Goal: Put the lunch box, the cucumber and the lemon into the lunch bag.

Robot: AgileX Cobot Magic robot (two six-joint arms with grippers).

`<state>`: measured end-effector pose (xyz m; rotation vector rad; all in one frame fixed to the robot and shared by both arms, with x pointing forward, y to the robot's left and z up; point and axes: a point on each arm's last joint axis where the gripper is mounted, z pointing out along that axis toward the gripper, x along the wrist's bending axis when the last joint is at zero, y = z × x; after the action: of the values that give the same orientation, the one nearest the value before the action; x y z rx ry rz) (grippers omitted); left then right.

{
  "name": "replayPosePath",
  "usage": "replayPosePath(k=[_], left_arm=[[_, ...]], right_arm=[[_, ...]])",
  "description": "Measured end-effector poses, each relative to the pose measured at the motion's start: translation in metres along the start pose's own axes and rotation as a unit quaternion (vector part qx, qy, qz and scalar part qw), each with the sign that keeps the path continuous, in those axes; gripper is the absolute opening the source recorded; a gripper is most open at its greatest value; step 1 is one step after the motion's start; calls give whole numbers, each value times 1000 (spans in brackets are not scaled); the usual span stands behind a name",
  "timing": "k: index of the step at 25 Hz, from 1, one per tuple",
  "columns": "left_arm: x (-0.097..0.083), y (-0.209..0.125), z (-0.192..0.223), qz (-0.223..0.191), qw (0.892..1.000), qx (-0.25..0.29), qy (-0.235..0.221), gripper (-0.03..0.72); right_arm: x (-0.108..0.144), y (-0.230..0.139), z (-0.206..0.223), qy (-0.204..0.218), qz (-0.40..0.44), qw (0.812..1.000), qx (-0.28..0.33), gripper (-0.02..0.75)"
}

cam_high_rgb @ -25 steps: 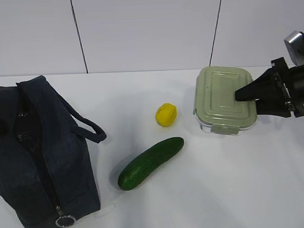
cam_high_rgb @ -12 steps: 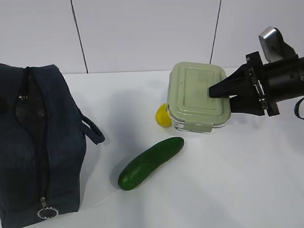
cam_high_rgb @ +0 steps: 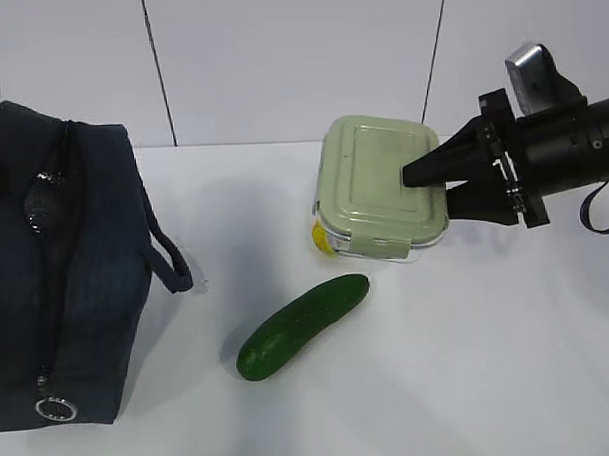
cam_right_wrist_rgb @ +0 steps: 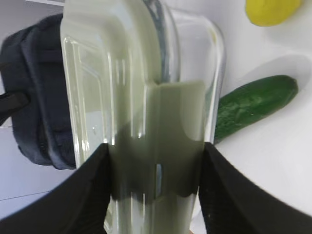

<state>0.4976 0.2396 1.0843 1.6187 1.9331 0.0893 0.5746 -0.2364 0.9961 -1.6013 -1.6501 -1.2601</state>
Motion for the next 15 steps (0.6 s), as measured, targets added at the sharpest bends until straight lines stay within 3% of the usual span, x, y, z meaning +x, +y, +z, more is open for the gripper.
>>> replayPosePath(k=[15], left_arm=[[2,4,7,9,1000,21,17,-6]], right_arm=[[34,-9,23,42,-18,999,13,391]])
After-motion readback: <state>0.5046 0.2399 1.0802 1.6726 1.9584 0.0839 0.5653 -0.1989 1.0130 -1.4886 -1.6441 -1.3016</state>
